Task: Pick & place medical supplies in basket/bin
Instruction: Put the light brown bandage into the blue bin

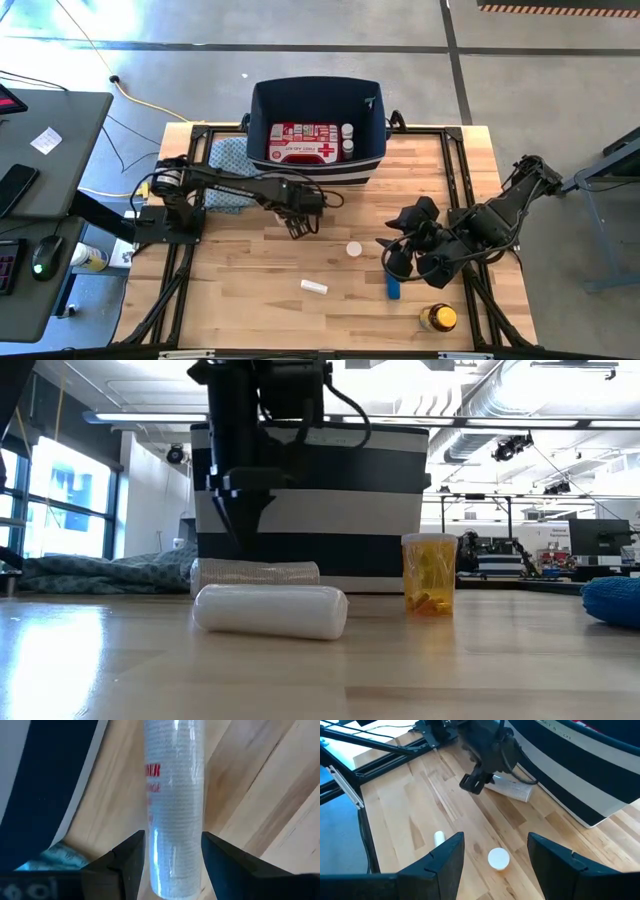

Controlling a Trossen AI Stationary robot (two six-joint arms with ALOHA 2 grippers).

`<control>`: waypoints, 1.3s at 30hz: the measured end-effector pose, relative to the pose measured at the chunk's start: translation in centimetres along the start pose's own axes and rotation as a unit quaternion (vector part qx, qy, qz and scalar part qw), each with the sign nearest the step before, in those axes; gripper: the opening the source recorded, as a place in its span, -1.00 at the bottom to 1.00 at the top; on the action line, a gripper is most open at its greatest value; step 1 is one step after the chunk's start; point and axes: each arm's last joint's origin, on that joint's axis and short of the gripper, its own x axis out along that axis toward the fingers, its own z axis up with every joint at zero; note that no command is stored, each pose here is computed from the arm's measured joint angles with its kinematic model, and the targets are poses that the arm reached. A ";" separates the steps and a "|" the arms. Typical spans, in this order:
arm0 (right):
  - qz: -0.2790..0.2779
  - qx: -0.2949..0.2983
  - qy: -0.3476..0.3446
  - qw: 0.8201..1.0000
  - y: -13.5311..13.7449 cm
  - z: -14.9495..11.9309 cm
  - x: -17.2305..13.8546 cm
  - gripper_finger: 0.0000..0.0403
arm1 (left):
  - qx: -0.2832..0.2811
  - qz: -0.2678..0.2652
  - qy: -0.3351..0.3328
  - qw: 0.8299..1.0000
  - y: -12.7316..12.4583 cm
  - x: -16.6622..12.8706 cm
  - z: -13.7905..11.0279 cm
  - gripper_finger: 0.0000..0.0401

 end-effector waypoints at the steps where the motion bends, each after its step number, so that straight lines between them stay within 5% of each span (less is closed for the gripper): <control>1: -0.001 0.001 -0.001 1.000 0.0 0.0 0.0 0.03 | 0.000 -0.001 -0.001 1.000 0.1 0.0 0.1 0.12; 13: -0.009 0.009 -0.003 1.000 -0.3 0.5 0.4 0.03 | 0.021 -0.014 0.043 0.999 -0.6 3.0 0.1 0.12; 26: -0.002 0.016 0.000 1.000 -0.2 0.5 0.4 0.03 | 0.018 -0.024 0.051 0.998 -0.7 3.0 0.2 0.09; 39: -0.006 0.016 -0.005 1.000 -0.2 0.5 0.4 0.03 | 0.063 -0.090 0.040 0.993 -0.8 -0.8 2.2 -0.77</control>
